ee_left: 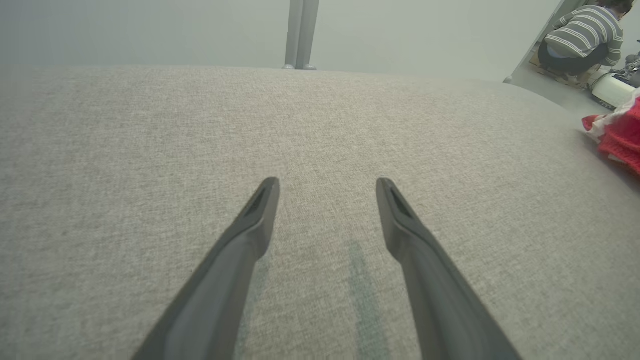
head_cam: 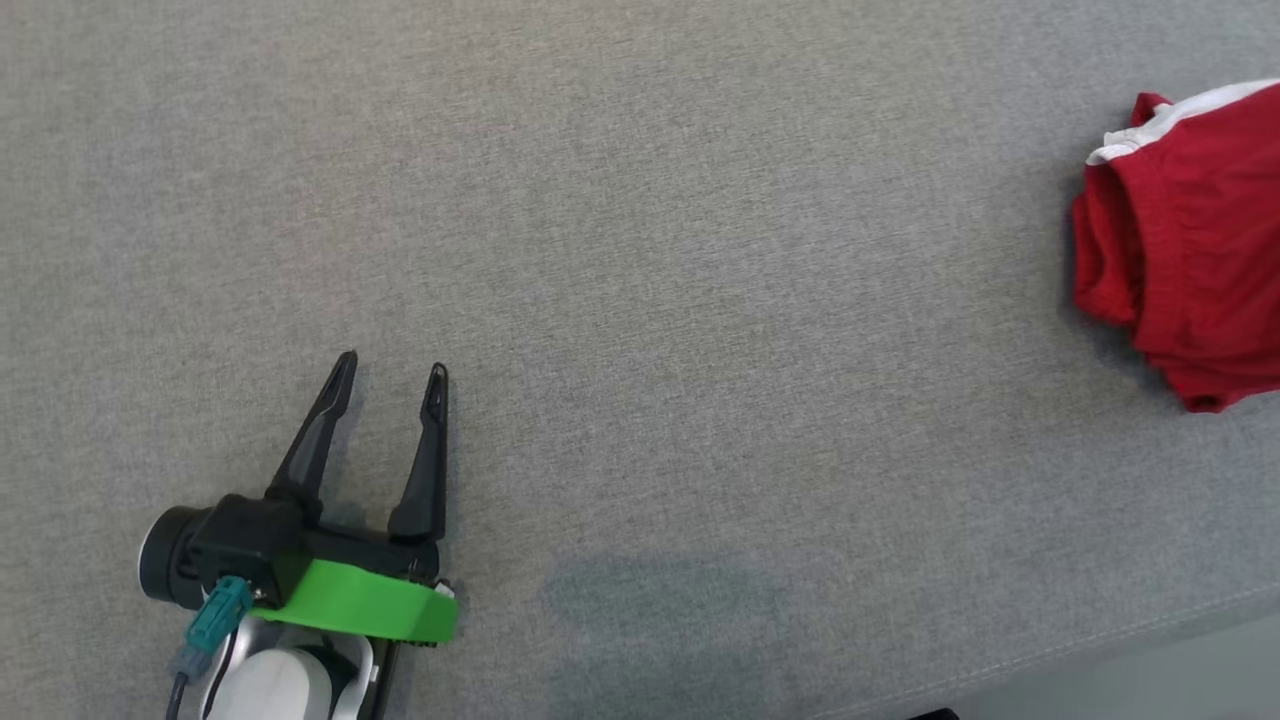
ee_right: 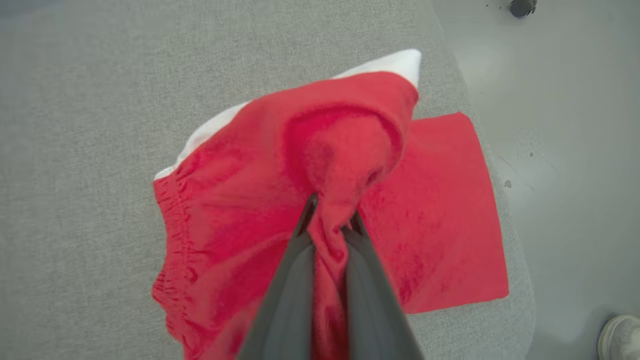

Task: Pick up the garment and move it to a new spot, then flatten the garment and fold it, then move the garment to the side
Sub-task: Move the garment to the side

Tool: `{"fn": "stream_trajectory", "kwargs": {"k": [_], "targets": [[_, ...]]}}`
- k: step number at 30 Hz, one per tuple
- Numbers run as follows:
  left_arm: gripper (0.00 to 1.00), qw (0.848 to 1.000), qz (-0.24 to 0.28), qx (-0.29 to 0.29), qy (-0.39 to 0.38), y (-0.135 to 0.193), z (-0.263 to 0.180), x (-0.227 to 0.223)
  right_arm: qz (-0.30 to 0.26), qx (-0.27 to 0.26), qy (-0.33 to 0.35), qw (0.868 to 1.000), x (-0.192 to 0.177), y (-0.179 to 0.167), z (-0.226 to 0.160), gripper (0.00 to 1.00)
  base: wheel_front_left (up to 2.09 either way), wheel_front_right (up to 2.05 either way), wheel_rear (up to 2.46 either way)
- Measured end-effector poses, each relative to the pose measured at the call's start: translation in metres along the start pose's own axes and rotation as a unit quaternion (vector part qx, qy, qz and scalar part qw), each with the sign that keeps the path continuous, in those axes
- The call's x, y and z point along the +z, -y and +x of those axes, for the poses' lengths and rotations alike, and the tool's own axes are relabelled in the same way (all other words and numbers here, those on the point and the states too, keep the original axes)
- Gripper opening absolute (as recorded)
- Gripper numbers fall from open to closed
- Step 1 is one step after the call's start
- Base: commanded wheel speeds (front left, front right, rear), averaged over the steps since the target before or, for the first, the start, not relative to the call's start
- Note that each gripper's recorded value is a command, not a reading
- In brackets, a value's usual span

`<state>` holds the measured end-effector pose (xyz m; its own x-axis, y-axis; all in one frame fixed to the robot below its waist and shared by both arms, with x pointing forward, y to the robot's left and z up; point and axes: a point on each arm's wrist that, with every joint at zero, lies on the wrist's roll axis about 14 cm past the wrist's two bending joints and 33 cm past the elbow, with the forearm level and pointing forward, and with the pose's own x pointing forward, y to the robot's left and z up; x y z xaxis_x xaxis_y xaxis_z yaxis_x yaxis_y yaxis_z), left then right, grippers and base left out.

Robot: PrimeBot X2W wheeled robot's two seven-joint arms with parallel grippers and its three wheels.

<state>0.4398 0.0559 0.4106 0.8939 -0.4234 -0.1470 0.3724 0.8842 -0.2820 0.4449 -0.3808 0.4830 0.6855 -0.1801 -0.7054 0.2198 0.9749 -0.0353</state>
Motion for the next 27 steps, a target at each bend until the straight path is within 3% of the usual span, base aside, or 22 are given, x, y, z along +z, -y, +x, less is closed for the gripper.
{"fn": "stream_trajectory", "kwargs": {"k": [6, 7, 8, 9, 14, 16, 18, 23, 27], "targets": [[1.0, 1.0, -0.006, 0.013, 0.0, -0.007, 0.001, -0.002, -0.079, -0.057, -0.06, 0.993, -0.024, 0.022, 0.031, 0.02, 0.0, 0.0, 0.0], [1.0, 1.0, -0.006, 0.016, 0.0, -0.009, 0.001, -0.002, -0.084, -0.065, -0.057, 0.993, -0.025, 0.026, 0.036, 0.35, 0.0, 0.0, 0.0], [1.0, 1.0, -0.005, 0.019, 0.0, -0.011, 0.0, -0.002, -0.087, -0.073, -0.056, 0.992, -0.027, 0.03, 0.04, 0.95, 0.0, 0.0, 0.0], [1.0, 1.0, -0.005, 0.024, -0.001, -0.013, -0.001, -0.003, -0.087, -0.077, -0.059, 0.991, -0.031, 0.033, 0.044, 1.0, 0.0, 0.0, 0.0], [1.0, 0.999, 0.002, 0.042, 0.006, -0.022, -0.009, 0.002, -0.082, -0.076, -0.032, 0.993, -0.036, 0.03, 0.056, 1.0, 0.0, 0.0, 0.0], [1.0, 0.999, 0.003, 0.044, 0.017, -0.022, -0.011, 0.009, -0.046, -0.071, 0.023, 0.996, -0.021, 0.03, 0.053, 1.0, 0.0, 0.0, 0.0], [1.0, 0.999, 0.007, 0.048, 0.023, -0.023, -0.016, 0.014, -0.05, -0.077, 0.087, 0.992, 0.003, 0.032, 0.042, 1.0, 0.0, 0.0, 0.0], [1.0, 0.997, 0.018, 0.073, 0.033, -0.033, -0.037, 0.026, -0.052, -0.06, 0.231, 0.97, 0.046, 0.017, 0.007, 1.0, 0.0, 0.0, 0.0], [1.0, 0.994, 0.026, 0.097, 0.045, -0.042, -0.055, 0.037, -0.057, -0.032, 0.337, 0.939, 0.066, -0.011, -0.03, 1.0, 0.0, 0.0, 0.0]]}}
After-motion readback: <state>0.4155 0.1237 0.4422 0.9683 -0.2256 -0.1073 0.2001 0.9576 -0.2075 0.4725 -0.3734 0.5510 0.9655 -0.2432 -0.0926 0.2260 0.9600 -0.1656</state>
